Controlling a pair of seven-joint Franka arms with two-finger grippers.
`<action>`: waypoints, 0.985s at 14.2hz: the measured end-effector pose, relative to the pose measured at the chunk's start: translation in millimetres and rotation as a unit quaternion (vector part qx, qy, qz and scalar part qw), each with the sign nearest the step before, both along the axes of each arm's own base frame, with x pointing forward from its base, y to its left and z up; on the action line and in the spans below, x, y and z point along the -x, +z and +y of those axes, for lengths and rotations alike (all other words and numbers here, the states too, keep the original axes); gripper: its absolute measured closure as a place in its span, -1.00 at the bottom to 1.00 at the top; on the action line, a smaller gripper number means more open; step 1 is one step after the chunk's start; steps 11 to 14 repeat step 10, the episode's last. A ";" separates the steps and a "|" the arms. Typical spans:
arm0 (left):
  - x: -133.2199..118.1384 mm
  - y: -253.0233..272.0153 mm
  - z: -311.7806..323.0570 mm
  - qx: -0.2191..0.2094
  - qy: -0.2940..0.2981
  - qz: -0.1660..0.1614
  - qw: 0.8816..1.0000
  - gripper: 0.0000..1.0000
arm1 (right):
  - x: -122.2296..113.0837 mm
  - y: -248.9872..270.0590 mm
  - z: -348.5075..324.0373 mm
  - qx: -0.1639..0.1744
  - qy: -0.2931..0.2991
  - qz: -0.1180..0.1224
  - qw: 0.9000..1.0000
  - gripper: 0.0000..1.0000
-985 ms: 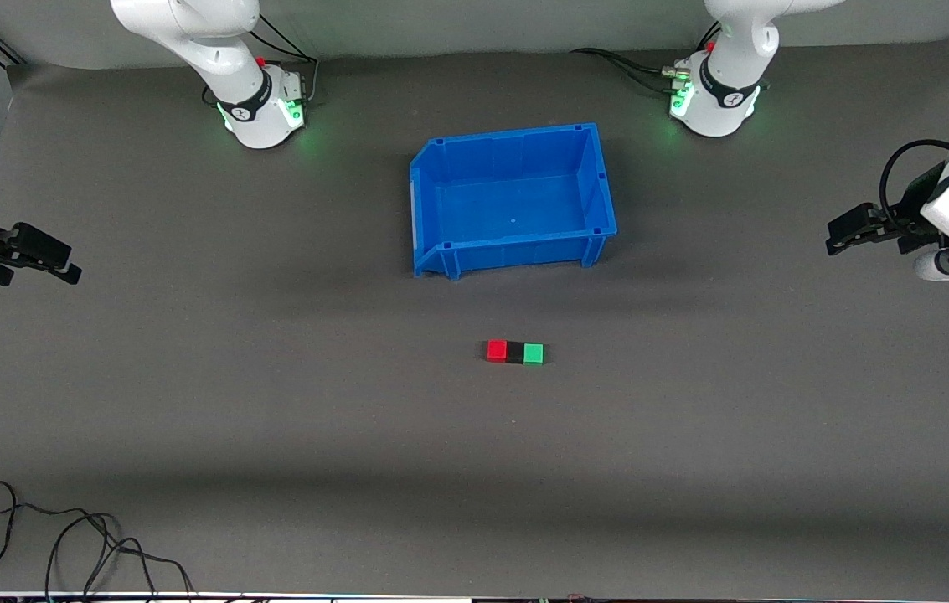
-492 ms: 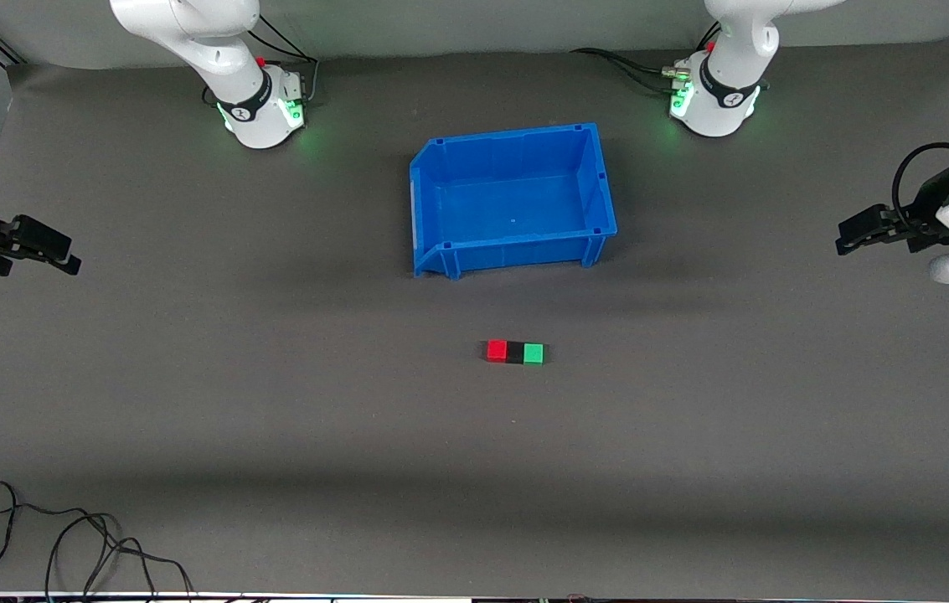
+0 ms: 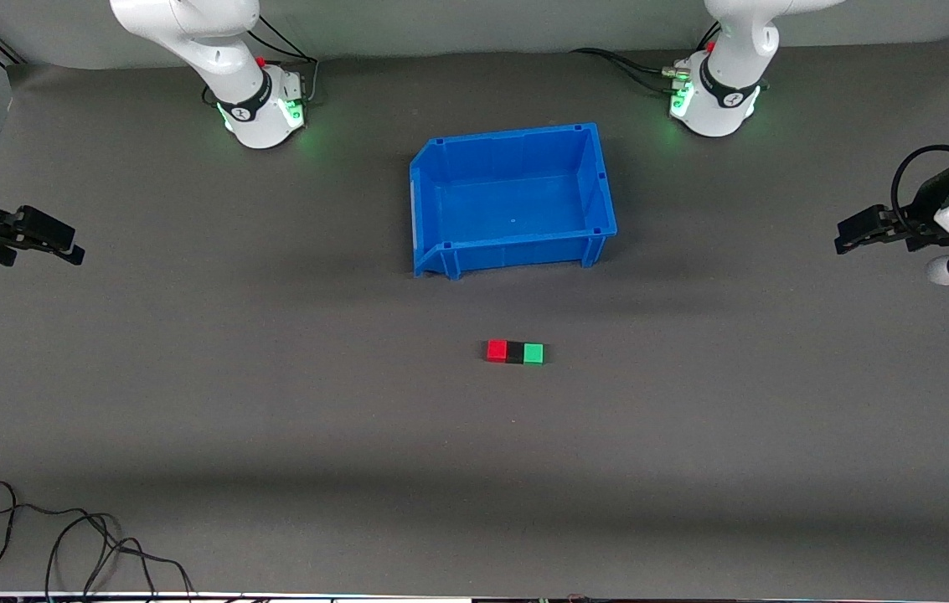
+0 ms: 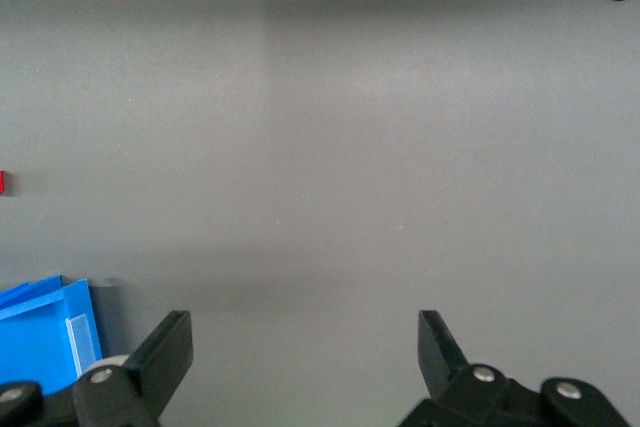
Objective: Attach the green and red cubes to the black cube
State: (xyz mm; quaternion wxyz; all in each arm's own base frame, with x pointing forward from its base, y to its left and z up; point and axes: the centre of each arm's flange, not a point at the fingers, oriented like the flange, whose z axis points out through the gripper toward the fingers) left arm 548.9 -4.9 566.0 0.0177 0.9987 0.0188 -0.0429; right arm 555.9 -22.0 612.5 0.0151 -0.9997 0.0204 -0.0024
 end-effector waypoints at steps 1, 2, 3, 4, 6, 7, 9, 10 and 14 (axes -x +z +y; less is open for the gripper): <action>0.3 -0.2 0.0 0.000 0.000 0.001 1.000 -1.00 | 0.1 -0.7 0.0 0.000 0.000 0.001 1.000 -1.00; 1.0 -0.7 0.0 0.000 0.000 0.004 1.000 -1.00 | 0.1 -0.8 -0.1 0.000 0.000 0.001 1.000 -1.00; 1.4 -1.0 0.0 0.000 0.000 0.006 1.000 -1.00 | 0.2 -0.9 -0.2 0.000 0.000 0.001 1.000 -1.00; 1.6 -1.1 -0.1 0.000 0.000 0.007 1.000 -1.00 | 0.6 -1.2 -0.2 0.000 0.000 0.003 1.000 -1.00; 1.6 -1.1 0.0 0.000 0.000 0.007 1.000 -1.00 | 1.5 -1.9 -0.1 0.000 0.000 0.008 1.000 -1.00; 1.6 -1.1 0.0 0.000 0.000 0.007 1.000 -1.00 | 1.6 -2.0 -0.1 0.000 0.000 0.008 1.000 -1.00; 1.6 -1.1 0.0 0.000 0.000 0.007 1.000 -1.00 | 1.7 -2.1 -0.1 0.000 0.000 0.009 1.000 -1.00; 1.6 -1.2 0.0 0.000 0.000 0.007 1.000 -1.00 | 1.7 -2.1 -0.1 0.000 0.000 0.009 1.000 -1.00; 1.6 -1.2 0.0 0.000 0.000 0.007 1.000 -1.00 | 1.7 -2.1 -0.1 0.000 0.000 0.009 1.000 -1.00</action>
